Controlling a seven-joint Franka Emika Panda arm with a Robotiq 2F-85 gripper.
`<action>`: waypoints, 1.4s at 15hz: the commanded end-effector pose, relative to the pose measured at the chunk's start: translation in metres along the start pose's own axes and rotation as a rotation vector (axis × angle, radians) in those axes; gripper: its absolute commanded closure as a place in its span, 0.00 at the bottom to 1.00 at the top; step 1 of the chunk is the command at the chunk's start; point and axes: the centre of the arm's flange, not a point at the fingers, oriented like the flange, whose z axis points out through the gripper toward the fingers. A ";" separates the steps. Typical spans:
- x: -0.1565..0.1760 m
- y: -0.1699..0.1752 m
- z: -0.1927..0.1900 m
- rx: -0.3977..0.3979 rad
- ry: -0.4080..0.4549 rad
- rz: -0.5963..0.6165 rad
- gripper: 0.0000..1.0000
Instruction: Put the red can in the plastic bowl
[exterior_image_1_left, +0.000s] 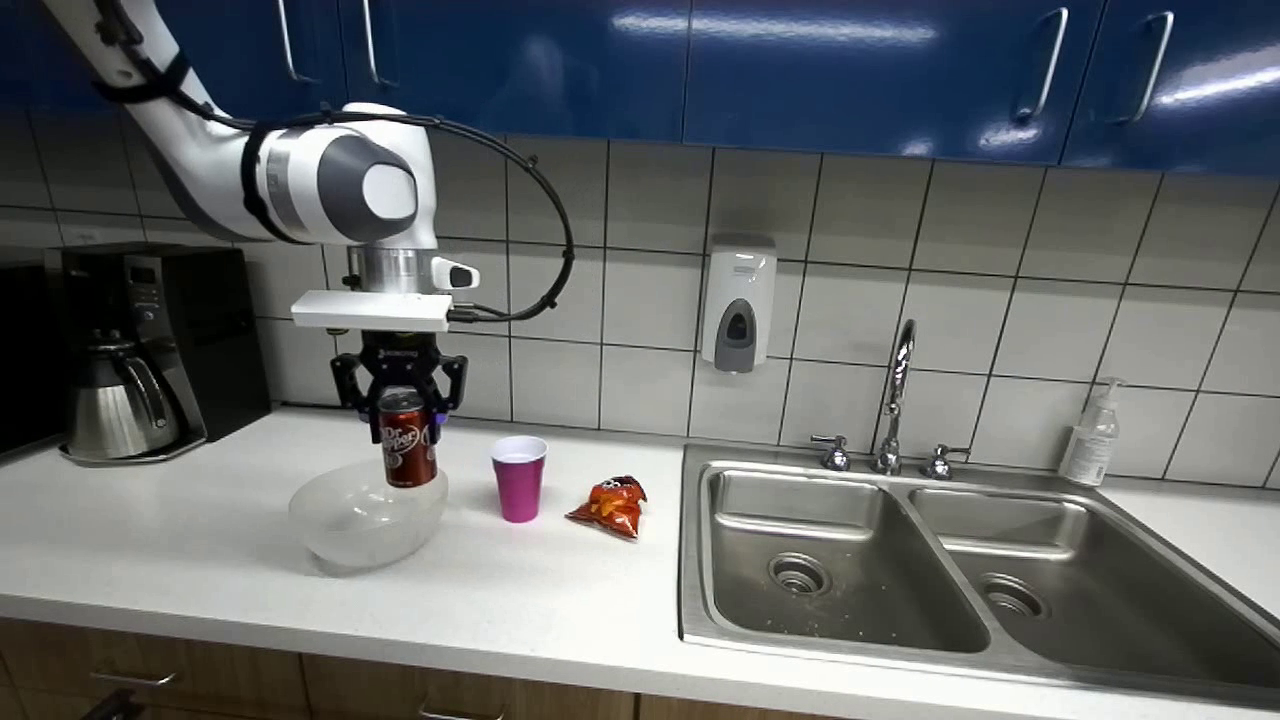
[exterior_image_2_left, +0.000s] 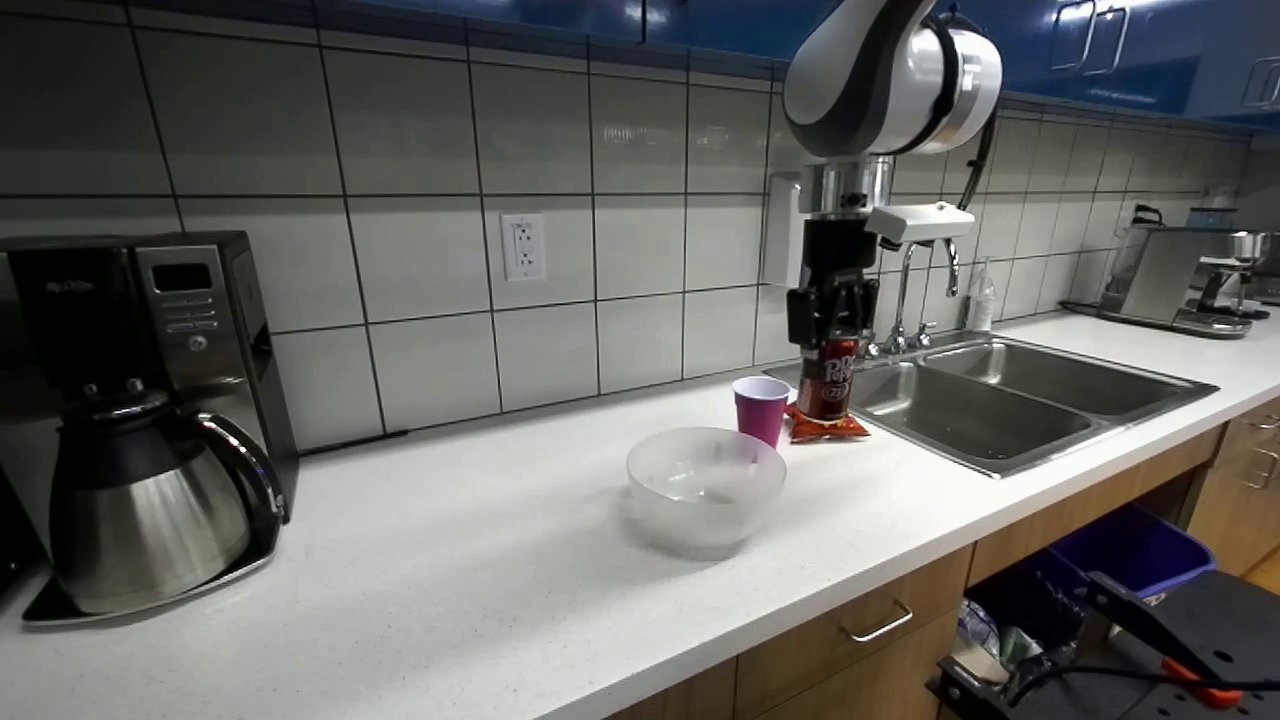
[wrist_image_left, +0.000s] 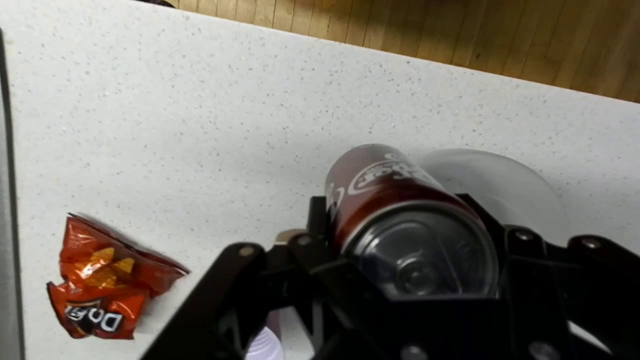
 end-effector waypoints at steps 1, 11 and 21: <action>0.023 -0.047 0.001 -0.026 0.033 -0.046 0.62; 0.083 -0.108 0.042 -0.045 0.059 -0.077 0.62; 0.131 -0.088 0.117 -0.080 0.053 -0.082 0.62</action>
